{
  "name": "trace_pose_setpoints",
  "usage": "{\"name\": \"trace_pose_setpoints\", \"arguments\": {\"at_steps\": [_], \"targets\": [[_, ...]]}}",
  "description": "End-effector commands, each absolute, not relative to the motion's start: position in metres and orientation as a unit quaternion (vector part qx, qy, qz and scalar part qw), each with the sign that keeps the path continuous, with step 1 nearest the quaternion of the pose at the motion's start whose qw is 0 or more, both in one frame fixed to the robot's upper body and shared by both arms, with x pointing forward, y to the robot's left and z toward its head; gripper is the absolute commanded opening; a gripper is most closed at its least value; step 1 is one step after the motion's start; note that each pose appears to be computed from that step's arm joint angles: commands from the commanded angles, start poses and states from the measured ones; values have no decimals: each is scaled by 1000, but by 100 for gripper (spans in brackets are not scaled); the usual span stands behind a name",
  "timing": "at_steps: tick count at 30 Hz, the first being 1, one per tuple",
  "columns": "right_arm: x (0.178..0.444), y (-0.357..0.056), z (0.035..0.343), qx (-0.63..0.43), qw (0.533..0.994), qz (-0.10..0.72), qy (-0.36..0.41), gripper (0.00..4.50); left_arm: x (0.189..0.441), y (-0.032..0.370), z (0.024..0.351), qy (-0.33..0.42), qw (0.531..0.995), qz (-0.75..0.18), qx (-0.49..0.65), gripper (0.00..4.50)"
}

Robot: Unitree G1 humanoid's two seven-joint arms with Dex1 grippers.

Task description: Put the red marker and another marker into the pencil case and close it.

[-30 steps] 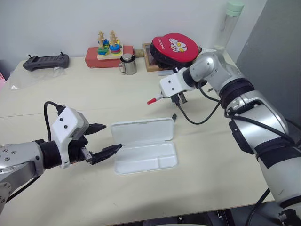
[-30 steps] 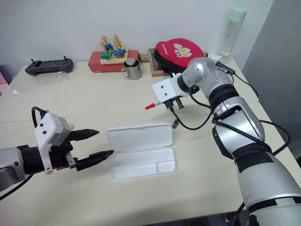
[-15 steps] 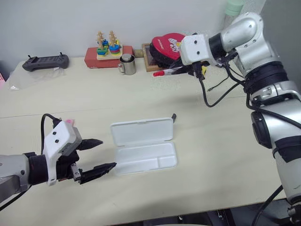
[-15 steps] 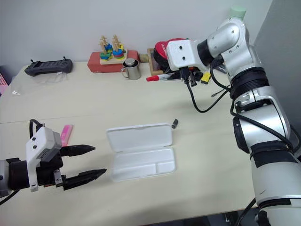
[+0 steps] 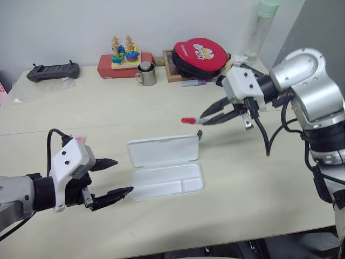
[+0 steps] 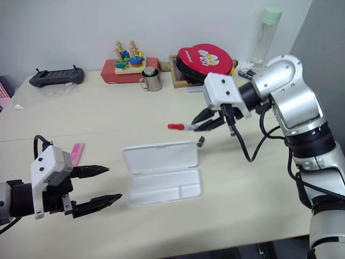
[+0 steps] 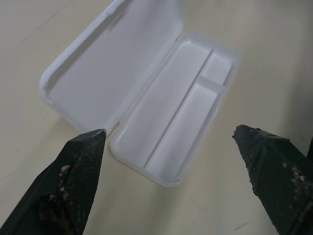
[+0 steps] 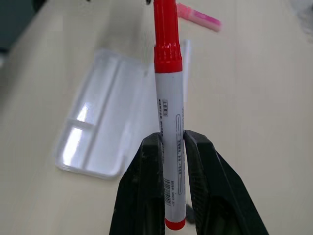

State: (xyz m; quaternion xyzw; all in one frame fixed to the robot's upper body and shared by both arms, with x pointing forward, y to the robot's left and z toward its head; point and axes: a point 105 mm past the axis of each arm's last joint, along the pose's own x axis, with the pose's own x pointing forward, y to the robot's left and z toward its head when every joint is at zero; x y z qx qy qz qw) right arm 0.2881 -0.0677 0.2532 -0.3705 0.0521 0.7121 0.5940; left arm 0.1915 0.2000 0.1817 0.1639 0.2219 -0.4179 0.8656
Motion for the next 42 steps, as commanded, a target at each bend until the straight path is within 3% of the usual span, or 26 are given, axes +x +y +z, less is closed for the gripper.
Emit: {"name": "trace_pose_setpoints", "arguments": {"at_steps": [1,9,18,26,42], "targets": [[260,-53,258,-302,604,733,77,31,195,202,183,214,868,-411,175,450],[258,-20,238,-246,644,716,107,31,199,204,178,217,868,-411,177,450],[266,22,189,-204,676,692,149,31,205,205,178,213,868,-410,180,450],[275,36,152,-272,663,681,151,31,206,205,177,210,869,-410,179,450],[287,39,126,-322,641,678,159,31,209,207,176,206,874,-404,177,450]]}}
